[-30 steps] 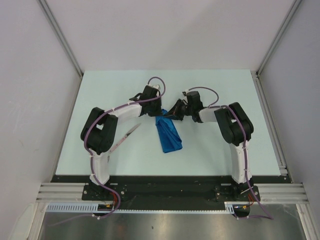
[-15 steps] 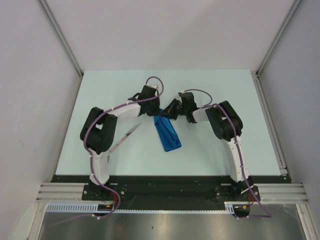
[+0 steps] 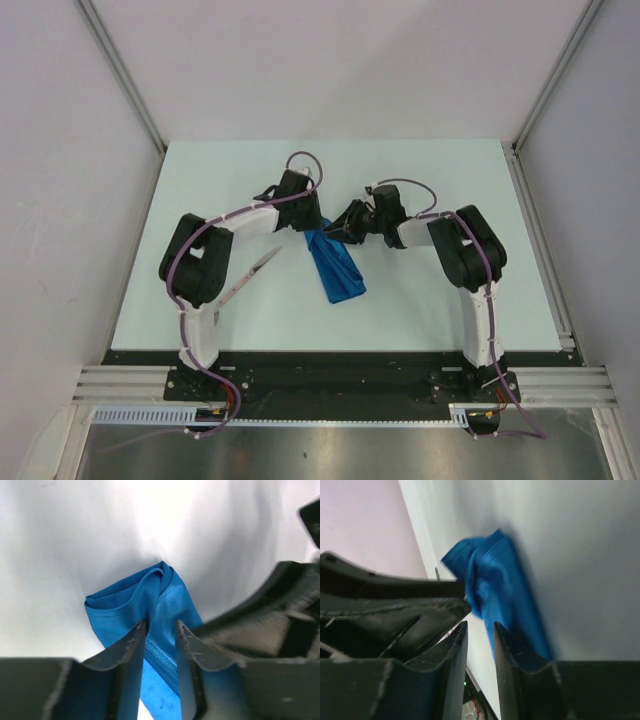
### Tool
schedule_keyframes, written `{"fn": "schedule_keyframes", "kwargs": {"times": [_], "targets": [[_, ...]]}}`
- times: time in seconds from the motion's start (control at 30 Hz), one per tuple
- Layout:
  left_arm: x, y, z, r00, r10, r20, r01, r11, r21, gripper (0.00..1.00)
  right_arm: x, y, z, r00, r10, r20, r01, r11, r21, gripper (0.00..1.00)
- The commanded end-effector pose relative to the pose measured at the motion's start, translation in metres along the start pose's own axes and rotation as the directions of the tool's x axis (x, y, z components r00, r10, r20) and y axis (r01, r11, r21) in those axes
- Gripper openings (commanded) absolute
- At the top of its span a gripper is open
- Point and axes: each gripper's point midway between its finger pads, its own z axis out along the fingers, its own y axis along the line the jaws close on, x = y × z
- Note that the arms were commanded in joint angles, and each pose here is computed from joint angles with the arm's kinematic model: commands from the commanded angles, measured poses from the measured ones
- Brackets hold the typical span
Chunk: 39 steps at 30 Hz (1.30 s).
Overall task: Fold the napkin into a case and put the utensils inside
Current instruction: Stuff the top corner of the smaller-rectangle-folded napkin into the folded napkin.
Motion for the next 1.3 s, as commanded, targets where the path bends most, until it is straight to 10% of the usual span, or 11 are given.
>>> {"fn": "schedule_keyframes", "kwargs": {"times": [0.0, 0.33, 0.63, 0.8, 1.27], "targets": [[-0.018, -0.019, -0.016, 0.999, 0.003, 0.044, -0.006, 0.998, 0.061, 0.39, 0.011, 0.030, -0.028, 0.995, -0.093, -0.036, 0.091, 0.994, -0.058, 0.34], [-0.017, -0.013, -0.074, 0.993, 0.002, 0.118, -0.003, 1.000, 0.008, 0.77, 0.031, -0.004, -0.081, 0.965, -0.251, -0.070, 0.258, 0.960, 0.111, 0.38], [0.076, 0.004, -0.086, 0.997, -0.074, 0.031, 0.071, 0.994, 0.080, 0.34, 0.050, -0.040, -0.110, 0.959, -0.272, -0.078, 0.282, 0.939, 0.195, 0.25], [0.112, -0.005, -0.084, 0.999, -0.044, -0.013, 0.045, 0.995, 0.093, 0.29, 0.062, -0.045, -0.117, 0.952, -0.293, -0.087, 0.305, 0.929, 0.212, 0.24], [0.131, 0.002, -0.094, 0.988, -0.151, -0.011, 0.152, 0.985, 0.080, 0.24, 0.045, -0.017, -0.134, 0.711, -0.657, -0.251, 0.670, 0.526, 0.523, 0.67]]}}
